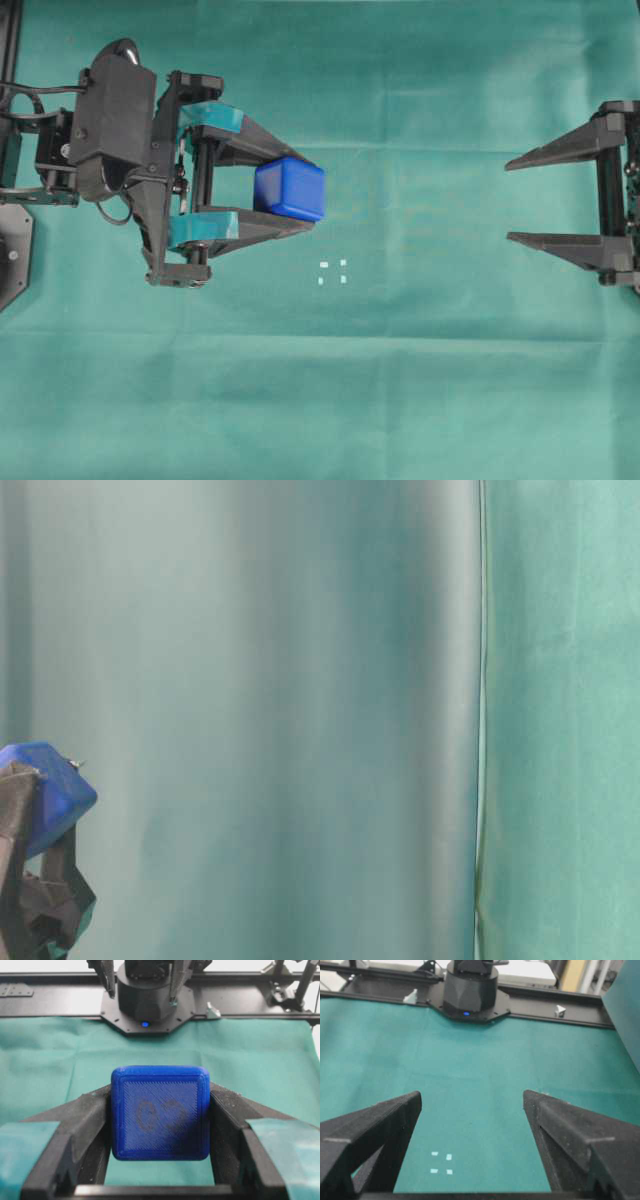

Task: Handover the blue block to the right arm after grasping it with the left arm, then place it in the designated position.
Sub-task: 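Rotate the left gripper to hold the cube up toward the center, then reach the right gripper toward the cube held by the left gripper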

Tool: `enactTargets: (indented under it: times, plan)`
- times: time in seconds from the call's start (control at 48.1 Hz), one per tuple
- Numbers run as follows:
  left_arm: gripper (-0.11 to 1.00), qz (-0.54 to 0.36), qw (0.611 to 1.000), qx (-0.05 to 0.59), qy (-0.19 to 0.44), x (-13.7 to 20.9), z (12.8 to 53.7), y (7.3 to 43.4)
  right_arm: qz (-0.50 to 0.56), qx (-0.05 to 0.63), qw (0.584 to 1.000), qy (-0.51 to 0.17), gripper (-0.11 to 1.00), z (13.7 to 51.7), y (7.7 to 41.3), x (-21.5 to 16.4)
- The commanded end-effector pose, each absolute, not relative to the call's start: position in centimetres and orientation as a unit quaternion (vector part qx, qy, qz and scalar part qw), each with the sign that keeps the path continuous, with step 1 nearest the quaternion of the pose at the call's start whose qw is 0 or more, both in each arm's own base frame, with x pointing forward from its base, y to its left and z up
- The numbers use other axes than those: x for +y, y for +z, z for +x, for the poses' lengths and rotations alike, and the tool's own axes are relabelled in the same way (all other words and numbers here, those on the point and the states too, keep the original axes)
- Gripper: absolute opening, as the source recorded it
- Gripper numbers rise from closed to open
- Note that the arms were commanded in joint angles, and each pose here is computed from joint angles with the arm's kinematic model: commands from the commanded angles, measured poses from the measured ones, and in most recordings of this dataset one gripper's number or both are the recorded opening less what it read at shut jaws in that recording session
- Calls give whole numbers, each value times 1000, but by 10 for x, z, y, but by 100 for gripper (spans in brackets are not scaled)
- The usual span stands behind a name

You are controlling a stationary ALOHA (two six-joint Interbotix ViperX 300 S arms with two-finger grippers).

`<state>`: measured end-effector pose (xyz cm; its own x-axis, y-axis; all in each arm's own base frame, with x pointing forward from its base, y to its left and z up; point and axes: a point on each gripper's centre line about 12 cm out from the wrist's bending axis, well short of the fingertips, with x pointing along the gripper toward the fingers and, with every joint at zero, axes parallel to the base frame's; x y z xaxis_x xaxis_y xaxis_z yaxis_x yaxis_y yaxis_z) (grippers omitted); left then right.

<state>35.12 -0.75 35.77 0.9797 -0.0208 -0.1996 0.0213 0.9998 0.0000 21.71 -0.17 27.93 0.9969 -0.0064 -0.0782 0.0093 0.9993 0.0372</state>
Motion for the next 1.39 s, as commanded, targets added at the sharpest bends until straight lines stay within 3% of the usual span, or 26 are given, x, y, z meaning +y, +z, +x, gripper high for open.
enactTargets:
  times: [0.0,0.478,0.77,1.082,1.373]
  plan:
    - [46,0,997,82,-9,-6,349,369,19,24,1000,-4,93,220,290,-2]
    - [46,0,997,83,-9,-6,349,369,17,23,1000,-5,93,221,292,-2]
    - [46,0,996,85,-9,-6,349,368,-33,9,999,0,93,224,311,-1]
    - [46,0,996,86,-9,-6,350,367,-204,-6,979,7,92,226,335,1]
    - [46,-1,996,87,-9,-6,350,367,-427,-32,903,16,92,228,348,6]
